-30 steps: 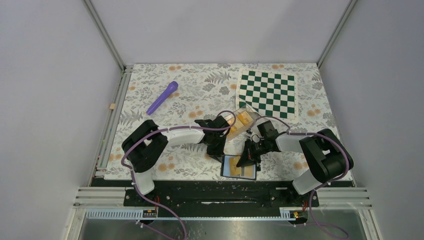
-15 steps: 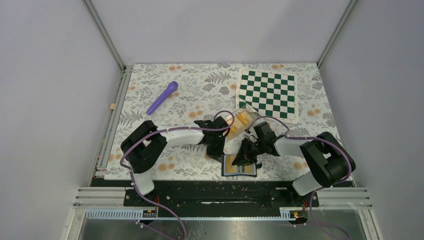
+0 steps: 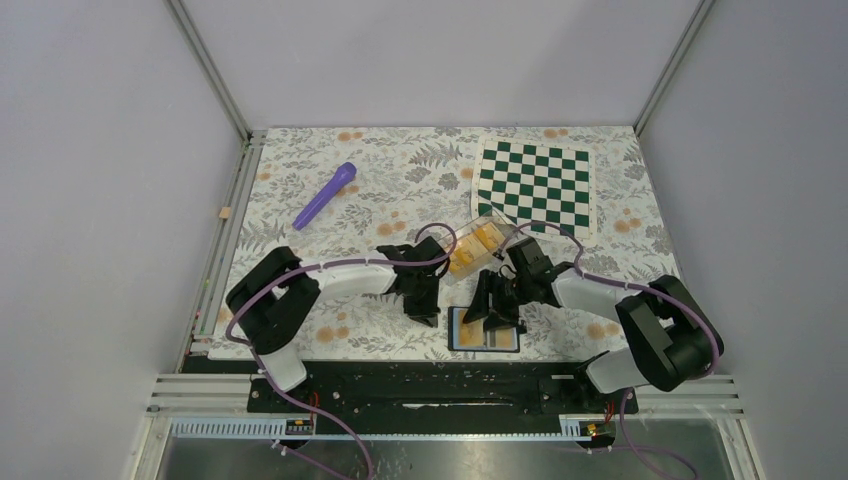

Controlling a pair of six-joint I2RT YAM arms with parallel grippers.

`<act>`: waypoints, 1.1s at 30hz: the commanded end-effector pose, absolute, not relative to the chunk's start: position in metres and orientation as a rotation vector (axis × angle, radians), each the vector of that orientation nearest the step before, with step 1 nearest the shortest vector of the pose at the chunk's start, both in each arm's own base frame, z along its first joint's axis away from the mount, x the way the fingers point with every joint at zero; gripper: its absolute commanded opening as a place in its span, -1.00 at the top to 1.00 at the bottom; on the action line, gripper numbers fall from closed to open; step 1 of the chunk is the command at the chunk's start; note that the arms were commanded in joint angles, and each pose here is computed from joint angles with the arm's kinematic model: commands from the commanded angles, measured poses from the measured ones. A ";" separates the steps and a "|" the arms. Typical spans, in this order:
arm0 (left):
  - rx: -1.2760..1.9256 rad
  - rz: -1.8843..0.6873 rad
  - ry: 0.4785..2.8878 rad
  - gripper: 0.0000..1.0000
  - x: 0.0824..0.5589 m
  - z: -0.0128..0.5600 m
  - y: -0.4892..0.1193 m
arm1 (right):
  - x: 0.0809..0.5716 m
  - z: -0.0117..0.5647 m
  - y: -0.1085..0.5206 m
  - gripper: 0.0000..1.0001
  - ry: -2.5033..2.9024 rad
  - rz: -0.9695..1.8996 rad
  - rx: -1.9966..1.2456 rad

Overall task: Put the credit cards into the card holder
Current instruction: Insert the credit card into the card holder.

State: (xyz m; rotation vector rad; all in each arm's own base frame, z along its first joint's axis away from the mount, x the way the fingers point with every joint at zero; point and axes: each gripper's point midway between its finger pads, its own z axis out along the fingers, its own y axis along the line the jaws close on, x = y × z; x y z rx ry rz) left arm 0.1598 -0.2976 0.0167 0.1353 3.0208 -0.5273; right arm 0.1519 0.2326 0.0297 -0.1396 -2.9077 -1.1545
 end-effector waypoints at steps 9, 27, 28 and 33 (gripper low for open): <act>0.017 -0.980 2.952 0.49 0.160 0.028 -0.316 | 0.144 0.026 0.251 0.05 -2.841 -1.130 -0.028; -0.003 -1.253 2.905 0.18 0.162 0.025 -0.338 | 0.138 0.018 0.250 -0.07 -2.824 -1.109 -0.002; 0.008 -1.263 2.898 0.20 0.162 0.027 -0.339 | 0.138 0.017 0.250 -0.07 -2.818 -1.114 -0.001; 0.066 -1.360 2.826 0.33 0.160 0.045 -0.344 | 0.139 0.018 0.254 -0.06 -2.800 -1.152 0.006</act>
